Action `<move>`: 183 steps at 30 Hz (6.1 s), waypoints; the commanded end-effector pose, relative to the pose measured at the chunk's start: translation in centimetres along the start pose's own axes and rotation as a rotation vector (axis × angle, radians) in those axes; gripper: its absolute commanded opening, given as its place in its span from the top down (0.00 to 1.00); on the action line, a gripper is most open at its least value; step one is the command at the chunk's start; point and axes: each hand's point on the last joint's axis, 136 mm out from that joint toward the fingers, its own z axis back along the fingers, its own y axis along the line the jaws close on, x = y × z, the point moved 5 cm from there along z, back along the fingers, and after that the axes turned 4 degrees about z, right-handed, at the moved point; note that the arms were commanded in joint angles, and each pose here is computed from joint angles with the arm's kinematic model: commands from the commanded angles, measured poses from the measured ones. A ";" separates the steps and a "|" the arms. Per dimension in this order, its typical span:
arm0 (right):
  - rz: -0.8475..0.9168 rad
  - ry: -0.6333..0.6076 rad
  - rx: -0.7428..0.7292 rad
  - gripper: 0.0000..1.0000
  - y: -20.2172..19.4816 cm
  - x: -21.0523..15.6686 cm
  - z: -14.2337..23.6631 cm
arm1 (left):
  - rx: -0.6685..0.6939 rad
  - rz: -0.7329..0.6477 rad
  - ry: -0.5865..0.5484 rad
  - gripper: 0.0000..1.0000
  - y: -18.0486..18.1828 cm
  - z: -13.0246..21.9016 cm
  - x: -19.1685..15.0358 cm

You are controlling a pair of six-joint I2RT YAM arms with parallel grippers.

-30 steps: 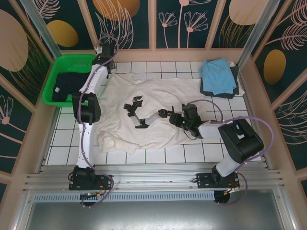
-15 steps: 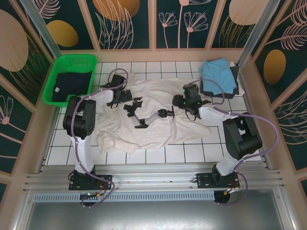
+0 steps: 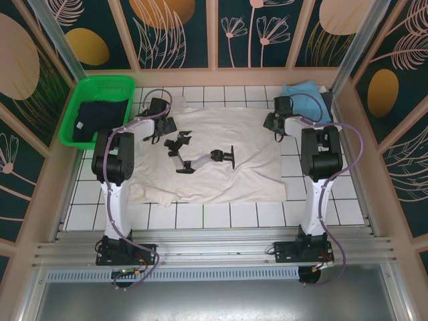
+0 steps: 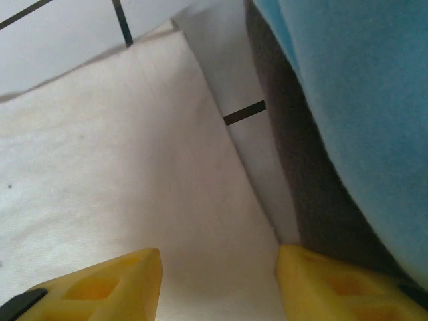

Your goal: Fold and stack the t-shirts

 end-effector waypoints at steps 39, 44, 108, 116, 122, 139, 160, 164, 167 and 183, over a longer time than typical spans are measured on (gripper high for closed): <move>0.120 -0.125 0.239 0.35 4.5 -15.6 19.9 | 0.005 0.361 0.000 1.00 15.4 17.7 -16.8; 0.138 -0.149 0.196 0.35 6.6 -11.0 15.8 | -0.148 0.342 -0.033 0.79 12.8 18.6 -14.8; 0.099 -0.039 0.461 0.36 5.1 -10.0 13.4 | -0.120 0.347 0.101 0.68 10.2 11.6 -12.1; 0.093 -0.058 0.453 0.36 4.5 -10.2 14.4 | -0.112 0.321 0.106 0.89 9.5 10.6 -11.5; 0.090 -0.068 0.455 0.36 4.3 -10.2 15.2 | -0.129 0.327 0.060 1.00 10.2 13.5 -11.0; 0.088 -0.045 0.472 0.36 4.1 -12.4 17.8 | -0.192 0.483 0.251 1.00 15.2 19.7 -22.6; -0.017 0.039 0.186 0.36 -1.4 -17.3 17.1 | -0.092 0.384 0.227 0.50 14.6 17.9 -21.0; -0.124 0.027 0.086 0.34 -4.6 -18.0 18.1 | -0.012 0.421 0.187 0.26 15.9 18.0 -20.9; -0.213 0.009 0.084 0.34 -6.7 -18.3 19.1 | 0.007 0.485 0.135 0.28 17.1 18.4 -21.3; -0.306 0.177 0.031 0.31 -7.8 -20.6 17.2 | 0.066 0.565 0.114 0.82 19.3 17.0 -23.7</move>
